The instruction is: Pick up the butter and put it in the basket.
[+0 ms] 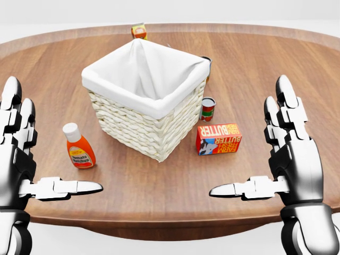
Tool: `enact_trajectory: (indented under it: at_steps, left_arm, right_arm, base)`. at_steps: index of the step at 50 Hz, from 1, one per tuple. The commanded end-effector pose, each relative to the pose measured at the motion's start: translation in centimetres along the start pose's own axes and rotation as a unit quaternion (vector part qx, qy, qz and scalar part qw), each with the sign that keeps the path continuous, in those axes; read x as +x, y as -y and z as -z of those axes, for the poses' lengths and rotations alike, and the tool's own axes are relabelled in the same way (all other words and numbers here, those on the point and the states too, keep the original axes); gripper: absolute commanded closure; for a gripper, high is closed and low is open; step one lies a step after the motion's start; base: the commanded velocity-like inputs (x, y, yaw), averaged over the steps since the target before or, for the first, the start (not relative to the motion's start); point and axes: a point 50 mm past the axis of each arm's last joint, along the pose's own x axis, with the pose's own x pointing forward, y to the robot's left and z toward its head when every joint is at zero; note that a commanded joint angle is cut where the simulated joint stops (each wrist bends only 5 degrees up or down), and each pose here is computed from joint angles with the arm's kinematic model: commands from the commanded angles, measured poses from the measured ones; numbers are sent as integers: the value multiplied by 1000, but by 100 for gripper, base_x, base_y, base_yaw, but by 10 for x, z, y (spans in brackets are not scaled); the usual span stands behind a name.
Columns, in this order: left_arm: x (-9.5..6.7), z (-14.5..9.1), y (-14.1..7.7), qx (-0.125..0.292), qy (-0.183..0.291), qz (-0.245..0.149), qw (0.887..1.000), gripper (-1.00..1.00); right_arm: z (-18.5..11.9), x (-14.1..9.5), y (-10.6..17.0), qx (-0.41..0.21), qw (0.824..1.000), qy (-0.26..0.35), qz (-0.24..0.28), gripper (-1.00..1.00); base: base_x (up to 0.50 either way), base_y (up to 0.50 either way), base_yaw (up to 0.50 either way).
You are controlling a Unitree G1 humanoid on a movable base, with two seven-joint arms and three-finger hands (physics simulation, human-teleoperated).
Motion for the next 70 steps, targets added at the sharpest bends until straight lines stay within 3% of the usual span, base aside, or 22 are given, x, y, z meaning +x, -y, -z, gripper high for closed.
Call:
enact_trajectory:
  at_steps: [1,70]
  left_arm:
    - [0,0,0,0,1,-1,1000,-100]
    - [1,0,0,-1,0,-1,1000,-100]
  right_arm:
    - [-1,0,0,2,1000,2,1,-100]
    - [-1,0,1,13,1000,4,6,-100]
  base:
    - [16,21,0]
    - [23,4,0]
